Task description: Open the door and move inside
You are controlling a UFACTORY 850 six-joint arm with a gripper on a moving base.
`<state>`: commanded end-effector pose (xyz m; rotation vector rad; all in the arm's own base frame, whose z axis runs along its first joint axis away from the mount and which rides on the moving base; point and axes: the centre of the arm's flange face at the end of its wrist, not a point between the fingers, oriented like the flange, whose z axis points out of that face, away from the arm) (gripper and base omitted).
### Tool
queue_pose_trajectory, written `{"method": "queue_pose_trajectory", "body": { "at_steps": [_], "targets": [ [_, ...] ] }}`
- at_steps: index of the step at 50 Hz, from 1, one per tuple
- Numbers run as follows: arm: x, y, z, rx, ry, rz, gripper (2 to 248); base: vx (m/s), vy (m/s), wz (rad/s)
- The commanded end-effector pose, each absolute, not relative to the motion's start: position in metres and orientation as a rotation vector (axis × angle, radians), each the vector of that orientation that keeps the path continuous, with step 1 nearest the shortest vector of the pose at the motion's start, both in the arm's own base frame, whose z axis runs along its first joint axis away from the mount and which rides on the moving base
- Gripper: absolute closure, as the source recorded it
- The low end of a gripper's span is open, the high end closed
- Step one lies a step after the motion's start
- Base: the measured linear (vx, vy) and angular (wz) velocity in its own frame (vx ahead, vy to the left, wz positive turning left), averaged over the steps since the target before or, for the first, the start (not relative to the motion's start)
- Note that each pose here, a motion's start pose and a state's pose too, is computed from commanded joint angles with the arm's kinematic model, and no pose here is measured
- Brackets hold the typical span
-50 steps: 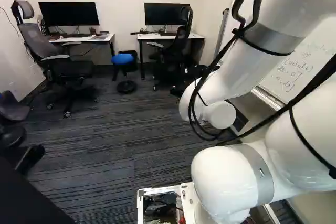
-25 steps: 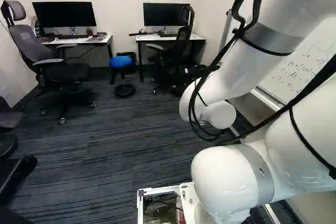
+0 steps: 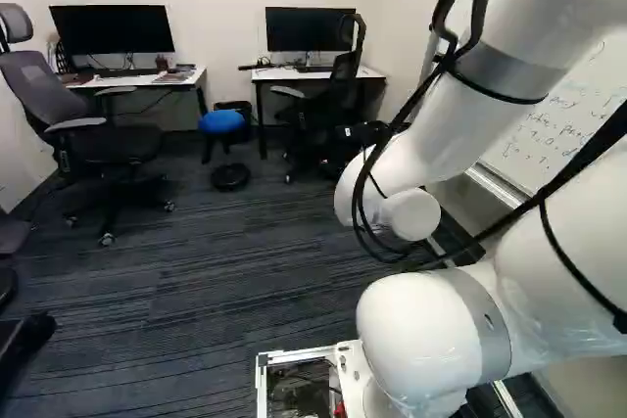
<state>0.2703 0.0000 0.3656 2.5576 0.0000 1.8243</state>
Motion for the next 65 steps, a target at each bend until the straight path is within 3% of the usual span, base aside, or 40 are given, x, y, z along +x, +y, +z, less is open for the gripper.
{"method": "queue_pose_trajectory", "body": {
  "at_steps": [33,65],
  "targets": [
    [0.2703,0.0000,0.3656,2.558,0.000,1.824,3,0.164,0.002,-0.019],
    [0.2703,0.0000,0.3656,2.558,0.000,1.824,3,-0.004,0.000,0.000]
  ]
}}
